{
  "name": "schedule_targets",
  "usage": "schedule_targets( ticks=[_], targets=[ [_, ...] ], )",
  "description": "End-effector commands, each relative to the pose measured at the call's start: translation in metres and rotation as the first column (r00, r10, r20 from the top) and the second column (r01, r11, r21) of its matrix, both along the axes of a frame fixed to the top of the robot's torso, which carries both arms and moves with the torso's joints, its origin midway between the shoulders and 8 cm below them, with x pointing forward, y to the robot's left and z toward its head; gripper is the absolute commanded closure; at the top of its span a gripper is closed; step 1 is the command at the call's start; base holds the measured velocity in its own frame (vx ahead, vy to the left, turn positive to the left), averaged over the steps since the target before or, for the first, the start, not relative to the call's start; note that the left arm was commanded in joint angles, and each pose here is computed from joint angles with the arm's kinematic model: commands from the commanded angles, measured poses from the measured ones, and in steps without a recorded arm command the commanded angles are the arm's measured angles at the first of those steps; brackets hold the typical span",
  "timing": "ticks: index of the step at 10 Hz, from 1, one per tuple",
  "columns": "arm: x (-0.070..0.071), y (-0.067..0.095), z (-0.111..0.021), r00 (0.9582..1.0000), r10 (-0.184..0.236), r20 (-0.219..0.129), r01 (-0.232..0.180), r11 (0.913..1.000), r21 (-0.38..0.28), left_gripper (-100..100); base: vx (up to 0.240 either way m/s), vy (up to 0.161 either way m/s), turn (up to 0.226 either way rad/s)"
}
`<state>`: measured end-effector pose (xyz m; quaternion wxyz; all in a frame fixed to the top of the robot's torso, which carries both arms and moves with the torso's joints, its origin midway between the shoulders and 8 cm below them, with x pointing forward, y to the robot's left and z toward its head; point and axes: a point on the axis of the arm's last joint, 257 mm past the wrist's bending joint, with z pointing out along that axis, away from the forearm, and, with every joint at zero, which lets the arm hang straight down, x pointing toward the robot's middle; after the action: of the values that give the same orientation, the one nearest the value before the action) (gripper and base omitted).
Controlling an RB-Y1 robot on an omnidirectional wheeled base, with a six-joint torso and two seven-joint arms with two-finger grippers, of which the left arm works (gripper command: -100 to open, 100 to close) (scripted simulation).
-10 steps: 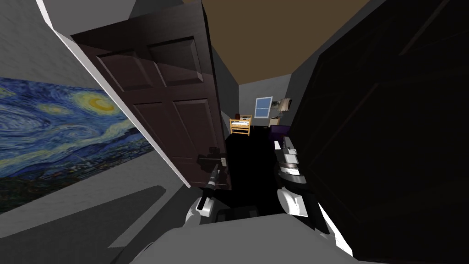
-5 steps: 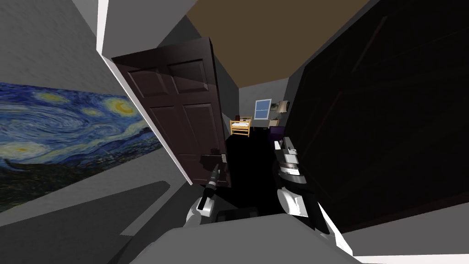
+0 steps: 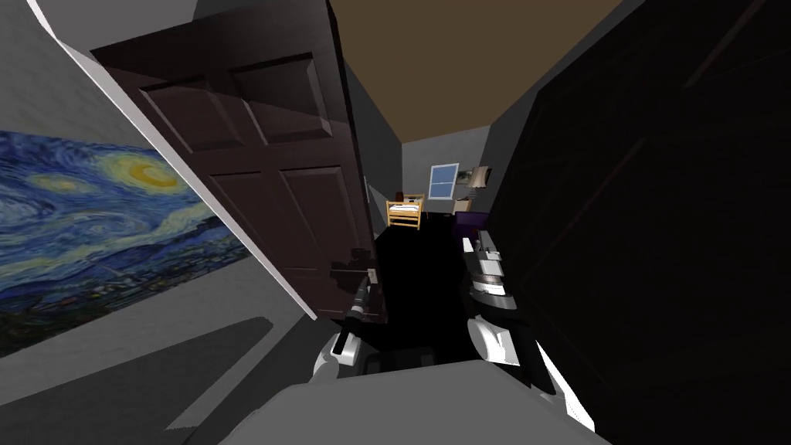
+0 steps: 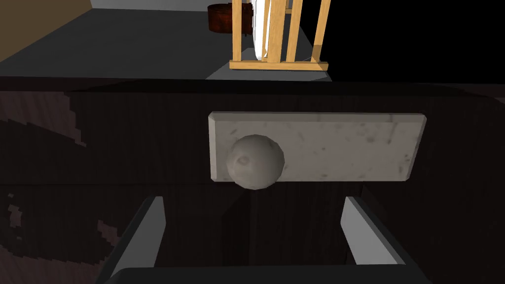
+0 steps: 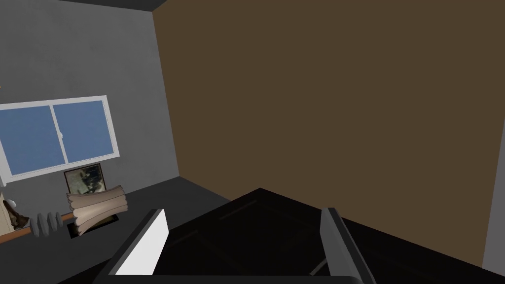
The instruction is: Push the door open
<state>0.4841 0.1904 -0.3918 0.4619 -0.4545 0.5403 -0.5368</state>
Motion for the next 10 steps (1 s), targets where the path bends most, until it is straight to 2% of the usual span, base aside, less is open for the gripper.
schedule_targets(
  ticks=[1, 4, 5, 10],
  targets=[
    [-0.0005, 0.0007, 0.0002, 1.0, 0.004, 0.002, -0.004, 1.0, -0.001, -100, 0.207, -0.015, -0.026],
    [-0.0008, 0.0003, 0.0003, 1.0, 0.007, 0.003, -0.007, 1.0, -0.003, -100, 0.165, -0.019, -0.013],
    [-0.0008, 0.0003, 0.0003, 1.0, 0.007, 0.003, -0.007, 1.0, -0.003, 100, -0.018, 0.003, -0.007],
    [-0.0008, 0.0003, 0.0003, 1.0, 0.007, 0.003, -0.007, 1.0, -0.003, 100, -0.013, 0.003, -0.003]
  ],
)
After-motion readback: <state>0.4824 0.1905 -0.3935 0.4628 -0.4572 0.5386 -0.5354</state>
